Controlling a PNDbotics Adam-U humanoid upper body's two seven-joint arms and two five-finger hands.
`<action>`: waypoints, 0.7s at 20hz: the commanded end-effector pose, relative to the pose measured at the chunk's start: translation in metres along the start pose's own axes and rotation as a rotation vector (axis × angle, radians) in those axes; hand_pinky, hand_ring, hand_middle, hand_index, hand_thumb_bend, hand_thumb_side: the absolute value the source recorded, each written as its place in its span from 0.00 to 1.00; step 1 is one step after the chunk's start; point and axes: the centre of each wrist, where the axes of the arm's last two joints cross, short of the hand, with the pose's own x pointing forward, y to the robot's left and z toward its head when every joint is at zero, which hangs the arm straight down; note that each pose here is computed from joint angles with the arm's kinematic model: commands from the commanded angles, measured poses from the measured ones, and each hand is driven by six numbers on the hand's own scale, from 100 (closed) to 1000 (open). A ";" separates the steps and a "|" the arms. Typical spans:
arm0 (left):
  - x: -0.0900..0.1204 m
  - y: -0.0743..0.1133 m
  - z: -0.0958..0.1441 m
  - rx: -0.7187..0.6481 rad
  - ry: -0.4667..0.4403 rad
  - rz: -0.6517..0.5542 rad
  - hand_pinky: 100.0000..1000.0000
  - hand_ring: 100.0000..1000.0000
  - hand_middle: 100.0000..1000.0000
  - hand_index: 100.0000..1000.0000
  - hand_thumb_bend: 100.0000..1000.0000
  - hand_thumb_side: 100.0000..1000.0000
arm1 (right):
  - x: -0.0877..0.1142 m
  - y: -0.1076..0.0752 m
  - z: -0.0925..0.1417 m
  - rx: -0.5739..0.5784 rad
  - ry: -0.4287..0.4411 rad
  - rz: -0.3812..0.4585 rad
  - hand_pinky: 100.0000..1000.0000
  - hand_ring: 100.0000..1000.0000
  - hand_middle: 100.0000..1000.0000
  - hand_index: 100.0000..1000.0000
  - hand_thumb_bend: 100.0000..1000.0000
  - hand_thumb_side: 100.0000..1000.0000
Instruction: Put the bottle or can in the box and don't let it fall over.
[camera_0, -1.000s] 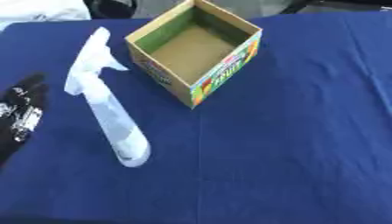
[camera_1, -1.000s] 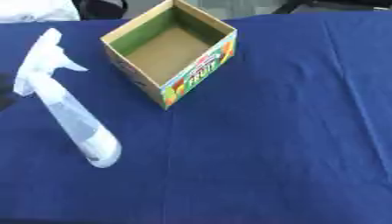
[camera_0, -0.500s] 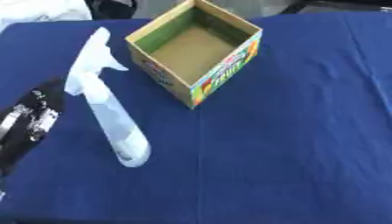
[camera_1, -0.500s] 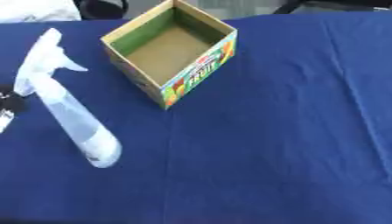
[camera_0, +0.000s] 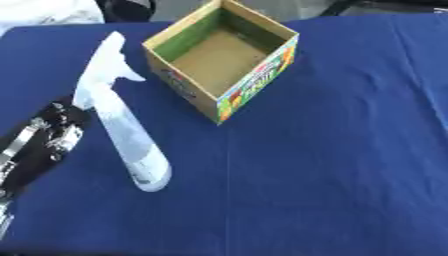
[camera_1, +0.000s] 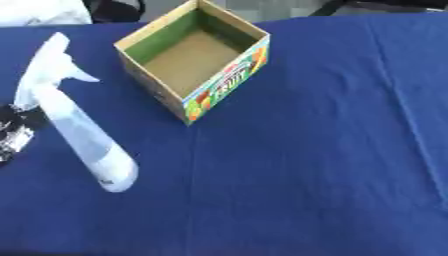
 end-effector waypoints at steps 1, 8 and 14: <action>0.008 0.005 -0.002 -0.017 -0.017 -0.038 1.00 1.00 1.00 0.96 0.04 0.59 | 0.010 -0.003 -0.004 0.010 -0.037 0.011 1.00 0.94 1.00 0.96 0.00 0.41; 0.011 0.004 -0.005 -0.037 -0.027 -0.037 1.00 1.00 1.00 0.95 0.05 0.59 | 0.010 -0.003 -0.004 0.011 -0.037 0.011 1.00 0.94 1.00 0.96 0.00 0.41; 0.014 0.003 -0.008 -0.048 -0.045 -0.029 1.00 1.00 1.00 0.95 0.05 0.59 | 0.010 -0.003 -0.004 0.014 -0.036 0.010 1.00 0.94 1.00 0.96 0.00 0.41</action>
